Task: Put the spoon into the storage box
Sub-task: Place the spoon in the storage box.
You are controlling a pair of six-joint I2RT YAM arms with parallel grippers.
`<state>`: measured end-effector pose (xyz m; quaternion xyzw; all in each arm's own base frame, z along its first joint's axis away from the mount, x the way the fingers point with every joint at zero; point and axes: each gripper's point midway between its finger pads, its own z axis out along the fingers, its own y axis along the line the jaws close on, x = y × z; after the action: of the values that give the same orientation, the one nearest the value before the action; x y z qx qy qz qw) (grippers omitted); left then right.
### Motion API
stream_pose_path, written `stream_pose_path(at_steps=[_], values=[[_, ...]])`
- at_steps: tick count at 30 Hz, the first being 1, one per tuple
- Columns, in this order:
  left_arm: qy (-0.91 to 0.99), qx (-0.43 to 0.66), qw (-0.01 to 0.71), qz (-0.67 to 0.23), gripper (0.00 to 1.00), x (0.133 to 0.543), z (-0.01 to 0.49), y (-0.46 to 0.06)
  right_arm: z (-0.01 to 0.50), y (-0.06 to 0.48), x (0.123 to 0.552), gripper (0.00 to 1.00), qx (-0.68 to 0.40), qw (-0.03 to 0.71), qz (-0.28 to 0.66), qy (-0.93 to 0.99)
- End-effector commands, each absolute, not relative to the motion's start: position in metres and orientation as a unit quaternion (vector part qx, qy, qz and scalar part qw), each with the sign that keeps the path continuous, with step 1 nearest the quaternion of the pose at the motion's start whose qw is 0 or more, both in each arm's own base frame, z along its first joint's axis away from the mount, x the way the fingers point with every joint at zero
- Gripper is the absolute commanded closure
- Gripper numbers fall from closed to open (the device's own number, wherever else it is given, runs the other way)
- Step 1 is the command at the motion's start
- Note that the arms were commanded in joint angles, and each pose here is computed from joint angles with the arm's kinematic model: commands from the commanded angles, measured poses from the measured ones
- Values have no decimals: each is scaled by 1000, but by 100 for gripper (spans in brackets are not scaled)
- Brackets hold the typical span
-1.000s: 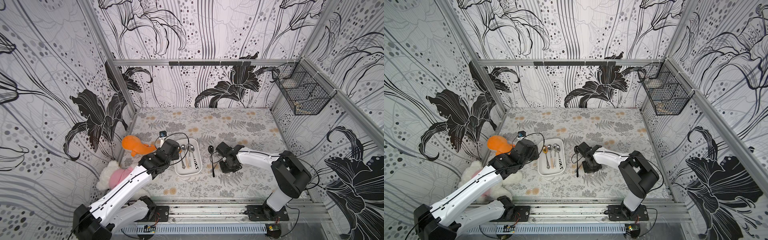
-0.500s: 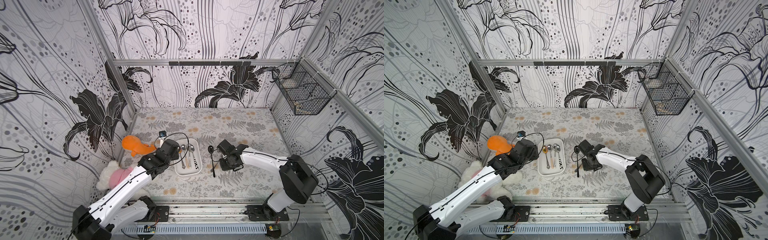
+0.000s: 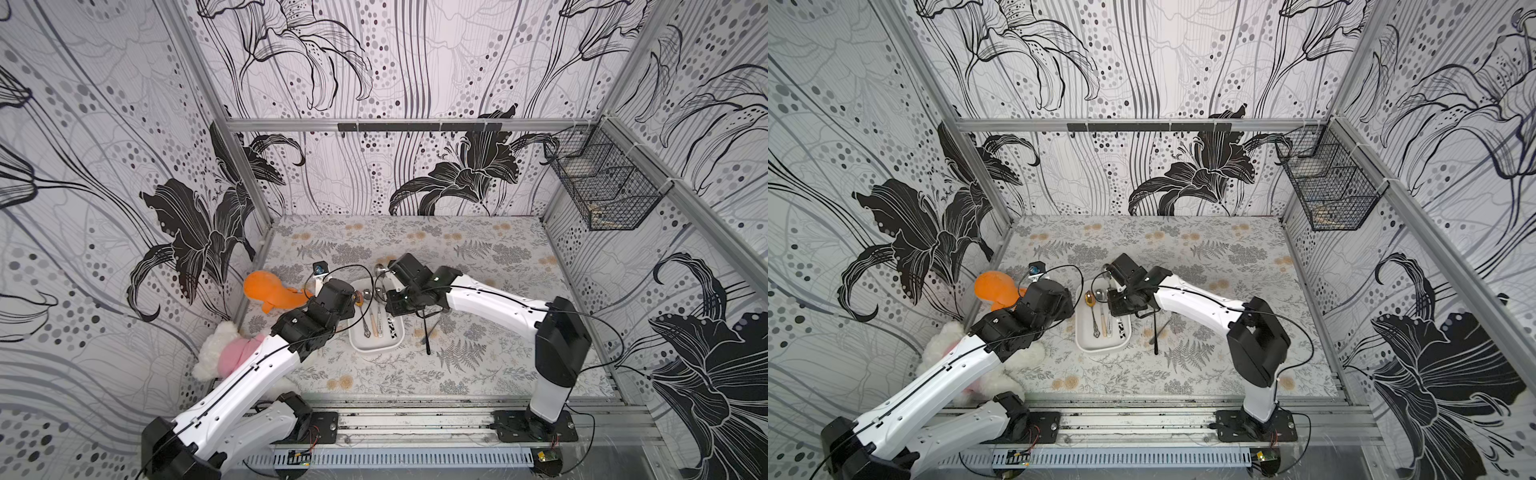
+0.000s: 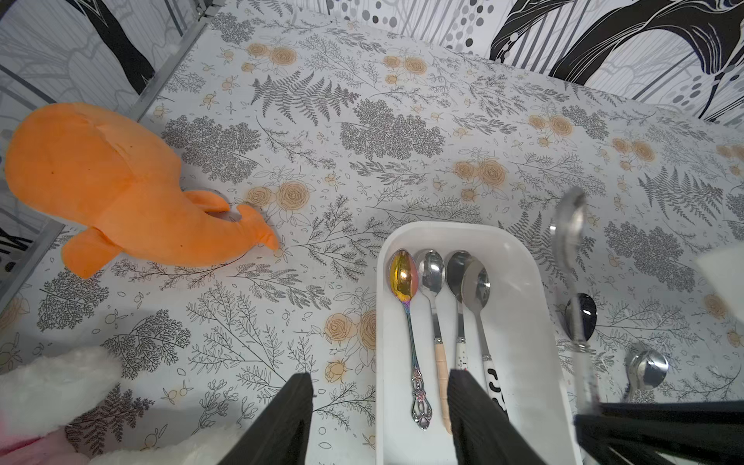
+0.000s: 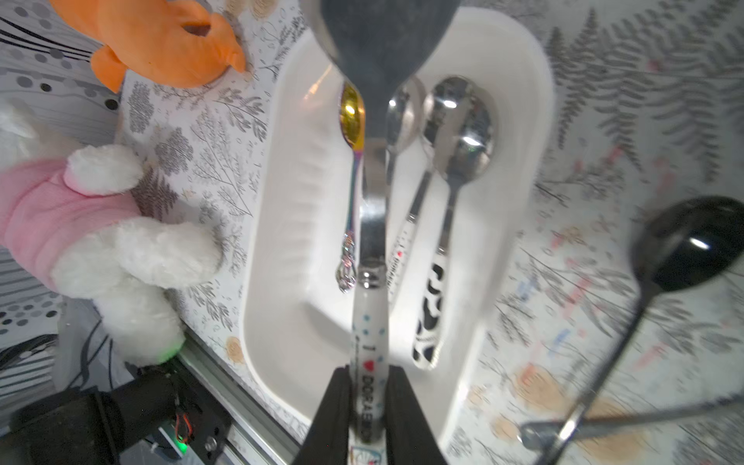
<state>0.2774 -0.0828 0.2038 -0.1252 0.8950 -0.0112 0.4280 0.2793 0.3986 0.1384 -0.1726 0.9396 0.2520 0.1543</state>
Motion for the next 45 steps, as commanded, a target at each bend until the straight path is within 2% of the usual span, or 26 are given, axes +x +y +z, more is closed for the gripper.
stream_pose_path(at_steps=[1,9,20,35,45], values=[[891,-137,433,0,38,277,203,-75,124,416,282,88,-160,124,252,946],[888,-143,437,2,38,277,205,-72,93,451,286,88,-162,90,268,945],[887,-146,437,3,37,278,205,-70,61,464,273,87,-161,52,272,947],[891,-143,431,5,37,280,201,-71,34,451,275,80,-160,53,229,959],[892,-145,429,5,37,280,200,-70,43,450,280,73,-168,72,226,957]])
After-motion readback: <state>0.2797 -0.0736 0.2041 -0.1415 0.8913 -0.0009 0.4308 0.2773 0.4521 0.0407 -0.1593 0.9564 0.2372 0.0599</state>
